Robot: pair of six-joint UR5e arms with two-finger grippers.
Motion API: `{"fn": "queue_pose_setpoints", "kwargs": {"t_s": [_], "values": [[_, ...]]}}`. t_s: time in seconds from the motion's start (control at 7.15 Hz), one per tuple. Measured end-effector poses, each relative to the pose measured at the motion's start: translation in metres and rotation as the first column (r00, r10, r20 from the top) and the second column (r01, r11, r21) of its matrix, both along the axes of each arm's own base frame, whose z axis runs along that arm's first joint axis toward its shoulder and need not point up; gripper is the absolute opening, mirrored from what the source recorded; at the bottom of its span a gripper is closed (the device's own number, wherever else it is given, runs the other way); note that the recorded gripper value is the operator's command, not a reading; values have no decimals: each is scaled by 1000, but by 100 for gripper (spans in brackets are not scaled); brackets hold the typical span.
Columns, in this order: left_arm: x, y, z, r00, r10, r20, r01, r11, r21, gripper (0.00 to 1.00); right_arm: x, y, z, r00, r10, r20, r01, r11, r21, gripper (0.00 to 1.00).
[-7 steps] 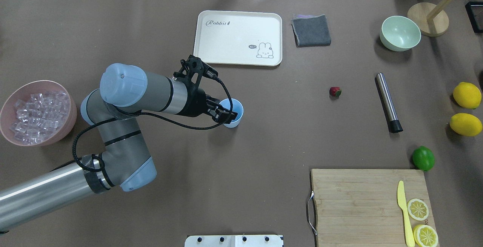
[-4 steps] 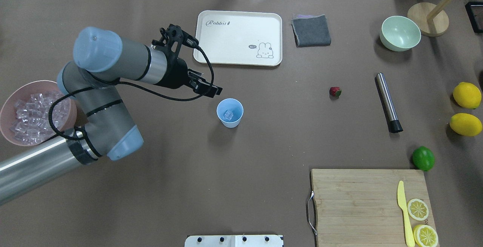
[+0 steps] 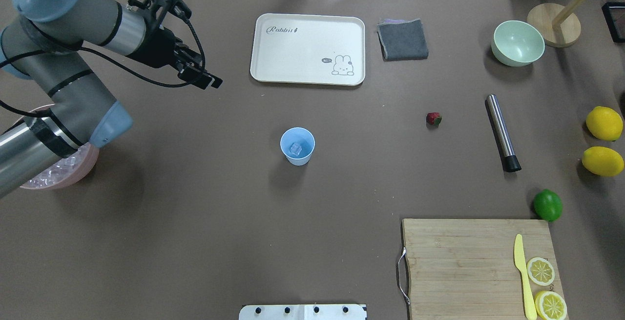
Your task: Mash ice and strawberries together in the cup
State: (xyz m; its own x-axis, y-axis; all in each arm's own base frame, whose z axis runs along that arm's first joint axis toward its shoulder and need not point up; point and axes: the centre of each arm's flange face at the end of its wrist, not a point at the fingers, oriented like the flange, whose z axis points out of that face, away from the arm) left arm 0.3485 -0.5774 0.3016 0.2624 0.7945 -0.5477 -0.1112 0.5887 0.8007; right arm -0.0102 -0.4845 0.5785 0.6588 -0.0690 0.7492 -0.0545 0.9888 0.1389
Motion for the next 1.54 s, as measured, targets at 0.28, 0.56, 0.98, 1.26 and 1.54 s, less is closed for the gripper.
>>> {"fn": "queue_pose_setpoints", "kwargs": {"t_s": [0.28,0.56,0.98,1.26,1.54], "values": [[-63,-19,57,999,18,43,-18,1000,18,97,-1,-2,-2,1000,0,-3,0,1000,6,100],[-131,-13,124,996,49,72,-53,997,51,97,-1,-1,-2,1000,-3,-5,3,1000,10,100],[-175,37,204,990,89,105,-97,992,76,97,-1,9,1,1000,-10,9,10,999,33,100],[-183,60,229,989,97,111,-107,990,95,97,-2,14,5,1000,-16,11,16,999,50,100],[-183,76,250,983,120,137,-137,983,125,97,-2,19,9,1000,-16,9,16,998,57,100]]}}
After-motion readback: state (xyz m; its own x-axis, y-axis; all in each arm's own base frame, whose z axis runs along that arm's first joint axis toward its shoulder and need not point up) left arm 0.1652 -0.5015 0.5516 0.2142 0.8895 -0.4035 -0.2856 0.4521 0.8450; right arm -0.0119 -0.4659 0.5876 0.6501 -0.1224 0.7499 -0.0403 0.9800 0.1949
